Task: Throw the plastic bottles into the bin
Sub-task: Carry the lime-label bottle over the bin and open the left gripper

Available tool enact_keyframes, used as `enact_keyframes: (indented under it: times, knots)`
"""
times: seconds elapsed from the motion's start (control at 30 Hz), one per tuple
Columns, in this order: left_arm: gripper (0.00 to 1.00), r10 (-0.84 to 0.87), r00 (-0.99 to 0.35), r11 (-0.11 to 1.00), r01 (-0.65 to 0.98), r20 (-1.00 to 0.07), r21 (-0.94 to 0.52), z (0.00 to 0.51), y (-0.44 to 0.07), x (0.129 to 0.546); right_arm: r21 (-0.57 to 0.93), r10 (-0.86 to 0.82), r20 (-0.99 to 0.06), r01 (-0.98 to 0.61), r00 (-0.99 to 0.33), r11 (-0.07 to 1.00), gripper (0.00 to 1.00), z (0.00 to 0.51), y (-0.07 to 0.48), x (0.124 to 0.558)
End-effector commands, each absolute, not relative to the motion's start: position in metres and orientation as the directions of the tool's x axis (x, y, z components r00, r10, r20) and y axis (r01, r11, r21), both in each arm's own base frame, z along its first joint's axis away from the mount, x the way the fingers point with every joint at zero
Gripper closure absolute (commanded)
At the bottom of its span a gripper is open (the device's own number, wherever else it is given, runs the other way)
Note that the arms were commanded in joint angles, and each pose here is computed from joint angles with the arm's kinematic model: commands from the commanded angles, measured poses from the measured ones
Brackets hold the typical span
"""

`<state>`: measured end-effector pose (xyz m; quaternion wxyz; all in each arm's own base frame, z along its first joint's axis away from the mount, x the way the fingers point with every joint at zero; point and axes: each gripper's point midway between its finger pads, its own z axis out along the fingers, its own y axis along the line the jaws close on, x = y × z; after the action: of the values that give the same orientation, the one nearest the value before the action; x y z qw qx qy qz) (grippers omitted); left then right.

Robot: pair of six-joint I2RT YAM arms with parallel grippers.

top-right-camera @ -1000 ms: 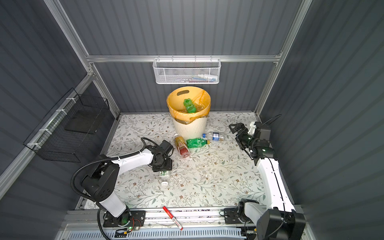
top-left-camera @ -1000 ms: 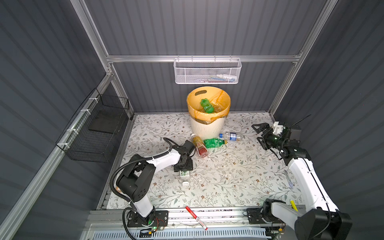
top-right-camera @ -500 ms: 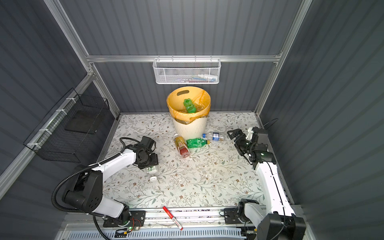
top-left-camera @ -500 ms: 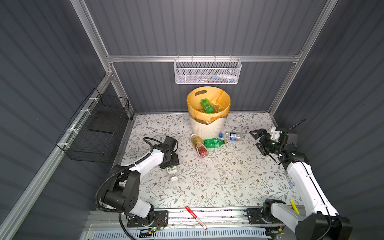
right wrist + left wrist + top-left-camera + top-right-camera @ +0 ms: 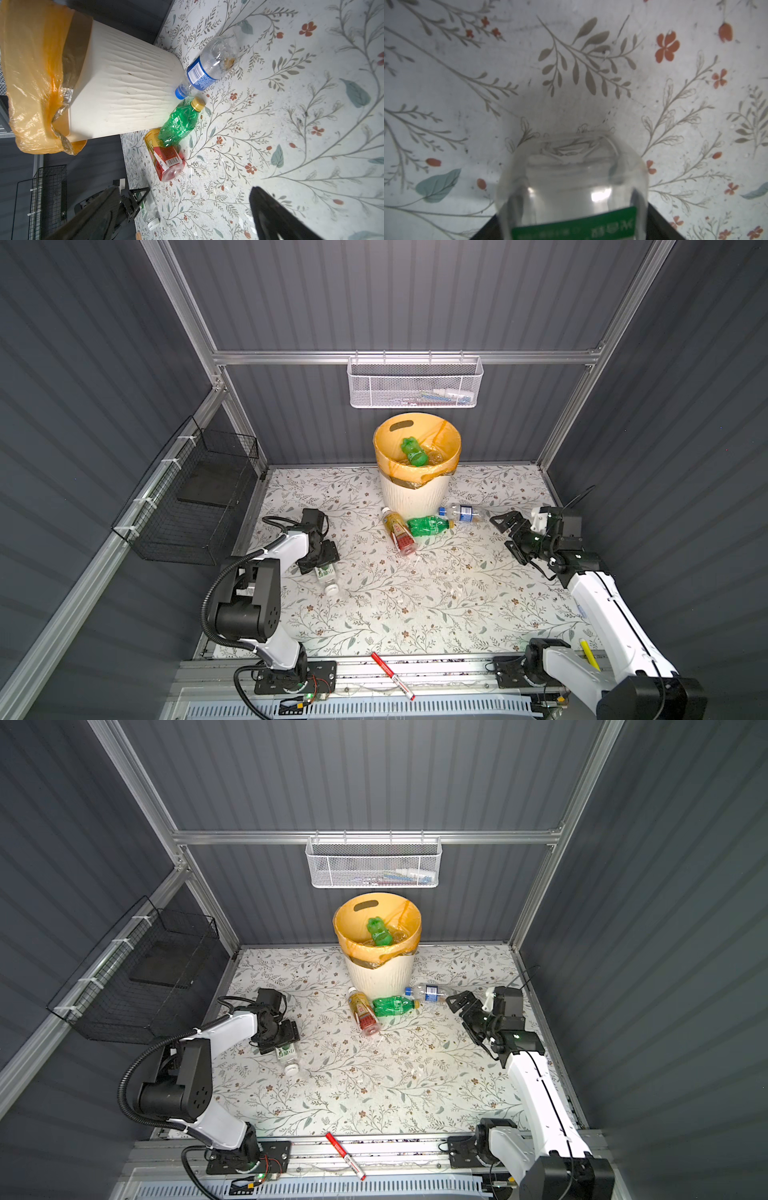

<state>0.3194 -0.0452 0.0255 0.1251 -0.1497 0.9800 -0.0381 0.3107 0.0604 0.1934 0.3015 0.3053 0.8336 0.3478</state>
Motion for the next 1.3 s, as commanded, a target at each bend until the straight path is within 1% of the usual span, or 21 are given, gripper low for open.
enact_keyframes:
  times: [0.0, 0.07, 0.2, 0.33, 0.43, 0.5, 0.63, 0.73, 0.83, 0.93, 1.0, 1.07, 1.13, 1.17, 1.2, 1.23, 1.27]
  knots:
    - [0.22, -0.288, -0.930, 0.956, -0.266, -0.228, -0.121, 0.028, -0.047, 0.320, 0.747, 0.714, -0.298, 0.311, -0.634, 0.588, 0.01, 0.187, 0.059, 0.308]
    - [0.24, -0.295, -0.929, 0.954, -0.272, -0.222, -0.130, 0.029, -0.048, 0.314, 0.744, 0.710, -0.297, 0.311, -0.639, 0.591, 0.01, 0.185, 0.061, 0.308]
    - [0.23, -0.322, -0.922, 0.944, -0.294, -0.215, -0.151, 0.032, -0.048, 0.298, 0.737, 0.702, -0.288, 0.318, -0.651, 0.596, 0.01, 0.181, 0.065, 0.309]
    - [0.17, -0.338, -0.918, 0.938, -0.309, -0.210, -0.161, 0.033, -0.047, 0.283, 0.734, 0.695, -0.281, 0.319, -0.662, 0.599, 0.01, 0.178, 0.069, 0.310]
    - [0.16, -0.342, -0.918, 0.935, -0.312, -0.201, -0.168, 0.032, -0.048, 0.278, 0.734, 0.690, -0.278, 0.315, -0.668, 0.601, 0.01, 0.176, 0.073, 0.311]
    - [0.19, -0.345, -0.917, 0.933, -0.313, -0.200, -0.175, 0.030, -0.049, 0.277, 0.734, 0.687, -0.276, 0.314, -0.672, 0.602, 0.01, 0.175, 0.075, 0.312]
    - [0.31, -0.346, -0.919, 0.931, -0.311, -0.189, -0.190, 0.025, -0.052, 0.278, 0.732, 0.683, -0.277, 0.312, -0.676, 0.606, 0.01, 0.174, 0.078, 0.313]
    - [0.38, -0.345, -0.921, 0.931, -0.310, -0.181, -0.195, 0.022, -0.054, 0.279, 0.730, 0.681, -0.276, 0.313, -0.678, 0.607, 0.01, 0.174, 0.079, 0.312]
    - [0.42, -0.346, -0.919, 0.929, -0.308, -0.190, -0.204, 0.026, -0.055, 0.282, 0.728, 0.681, -0.275, 0.316, -0.679, 0.609, 0.01, 0.172, 0.079, 0.312]
    - [0.44, -0.344, -0.911, 0.930, -0.296, -0.228, -0.219, 0.044, -0.056, 0.294, 0.728, 0.679, -0.273, 0.315, -0.681, 0.609, 0.01, 0.171, 0.080, 0.312]
    - [0.45, -0.344, -0.896, 0.928, -0.278, -0.281, -0.250, 0.075, -0.060, 0.314, 0.729, 0.678, -0.275, 0.312, -0.681, 0.609, 0.01, 0.172, 0.081, 0.313]
    - [0.46, -0.348, -0.855, 0.920, -0.232, -0.384, -0.316, 0.133, -0.069, 0.345, 0.731, 0.676, -0.277, 0.307, -0.683, 0.610, 0.01, 0.174, 0.082, 0.313]
    - [0.47, -0.336, -0.773, 0.920, -0.147, -0.538, -0.363, 0.218, -0.079, 0.382, 0.731, 0.679, -0.284, 0.305, -0.678, 0.610, 0.01, 0.176, 0.081, 0.313]
    - [0.47, -0.327, -0.710, 0.916, -0.078, -0.623, -0.393, 0.275, -0.089, 0.401, 0.730, 0.678, -0.285, 0.304, -0.678, 0.612, 0.01, 0.175, 0.081, 0.313]
    - [0.46, -0.308, -0.671, 0.914, -0.013, -0.674, -0.405, 0.313, -0.101, 0.414, 0.731, 0.679, -0.286, 0.304, -0.676, 0.611, 0.01, 0.176, 0.080, 0.313]
    - [0.44, -0.276, -0.615, 0.910, 0.081, -0.739, -0.407, 0.363, -0.123, 0.426, 0.732, 0.678, -0.285, 0.304, -0.677, 0.611, 0.01, 0.175, 0.081, 0.314]
    - [0.39, -0.238, -0.573, 0.899, 0.175, -0.785, -0.401, 0.403, -0.150, 0.434, 0.732, 0.678, -0.285, 0.303, -0.677, 0.610, 0.01, 0.175, 0.081, 0.314]
